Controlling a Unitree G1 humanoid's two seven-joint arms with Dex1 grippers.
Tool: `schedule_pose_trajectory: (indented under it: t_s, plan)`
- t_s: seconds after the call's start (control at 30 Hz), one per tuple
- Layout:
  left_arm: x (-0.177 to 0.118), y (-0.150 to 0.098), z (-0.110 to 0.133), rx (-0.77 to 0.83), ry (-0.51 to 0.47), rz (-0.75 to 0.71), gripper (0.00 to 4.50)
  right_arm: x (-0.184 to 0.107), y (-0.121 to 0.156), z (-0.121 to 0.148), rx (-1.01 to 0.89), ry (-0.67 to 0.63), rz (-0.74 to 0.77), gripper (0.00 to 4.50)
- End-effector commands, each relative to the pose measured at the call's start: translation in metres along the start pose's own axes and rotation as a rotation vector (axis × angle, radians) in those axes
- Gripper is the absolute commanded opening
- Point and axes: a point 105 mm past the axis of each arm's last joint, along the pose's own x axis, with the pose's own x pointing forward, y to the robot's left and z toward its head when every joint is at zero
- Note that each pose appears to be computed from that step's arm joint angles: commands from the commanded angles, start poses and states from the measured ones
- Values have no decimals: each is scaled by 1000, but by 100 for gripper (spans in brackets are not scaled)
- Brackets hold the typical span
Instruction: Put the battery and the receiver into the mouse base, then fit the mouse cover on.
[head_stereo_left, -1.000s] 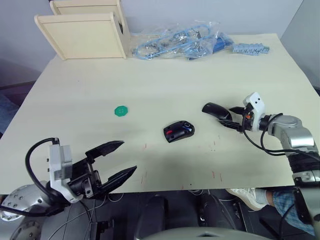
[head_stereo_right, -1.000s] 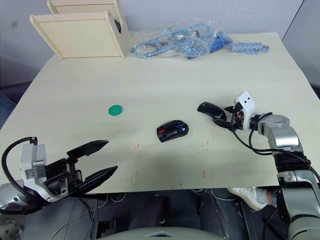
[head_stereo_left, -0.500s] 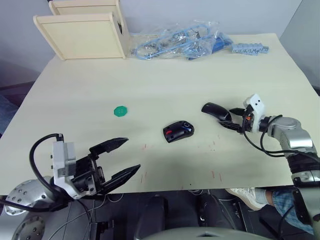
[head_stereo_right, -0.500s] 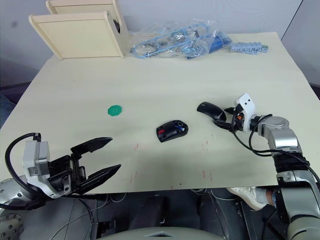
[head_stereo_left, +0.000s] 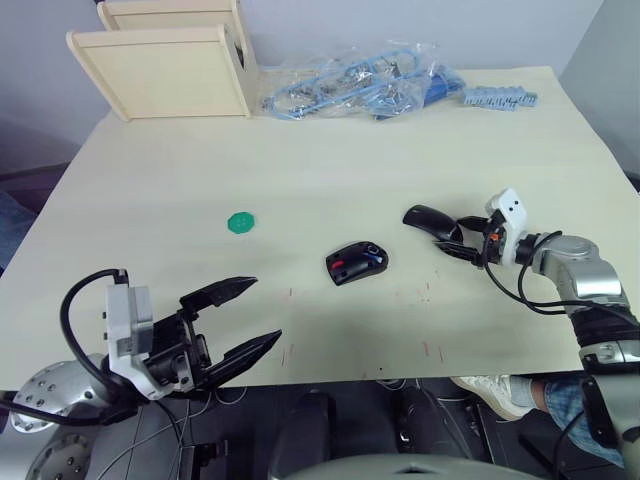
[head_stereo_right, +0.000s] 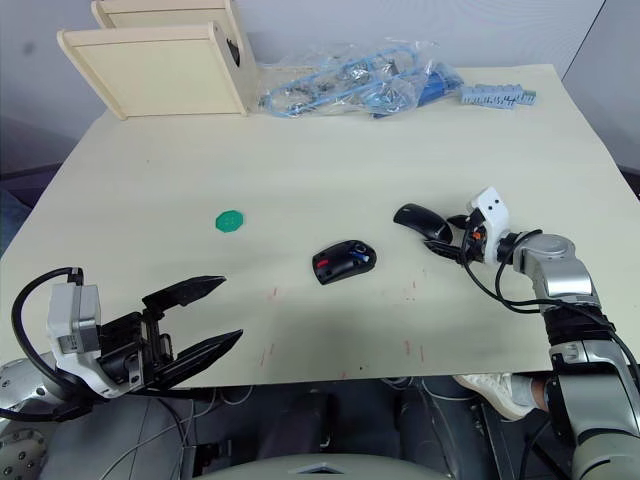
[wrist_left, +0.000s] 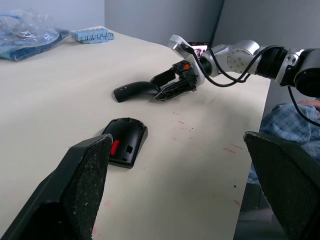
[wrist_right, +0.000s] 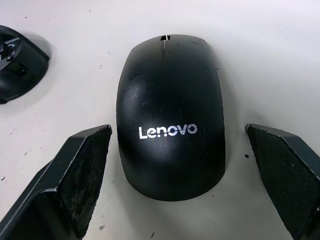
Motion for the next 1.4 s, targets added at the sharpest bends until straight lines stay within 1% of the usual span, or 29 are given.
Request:
schedule_pose_trajectory:
  t_s: [0.03, 1.03, 1.07, 1.1, 1.13, 1.4]
  plan:
    - [0, -2, 3, 29, -1, -12, 448, -3, -3, 12, -20, -44, -11, 450]
    - [-8, 1, -7, 27, 1, -7, 448, 1, -3, 19, -28, -57, -19, 450]
    - [-8, 1, -7, 27, 1, -7, 450, 1, -3, 19, -28, -57, -19, 393]
    - [-8, 1, -8, 26, 2, -7, 450, 1, -3, 19, -30, -56, -18, 369]
    - [-9, 1, -8, 27, 3, -6, 450, 1, -3, 19, -33, -55, -19, 323]
    - [-10, 1, -11, 26, 5, -4, 450, 1, -2, 20, -42, -55, -22, 323]
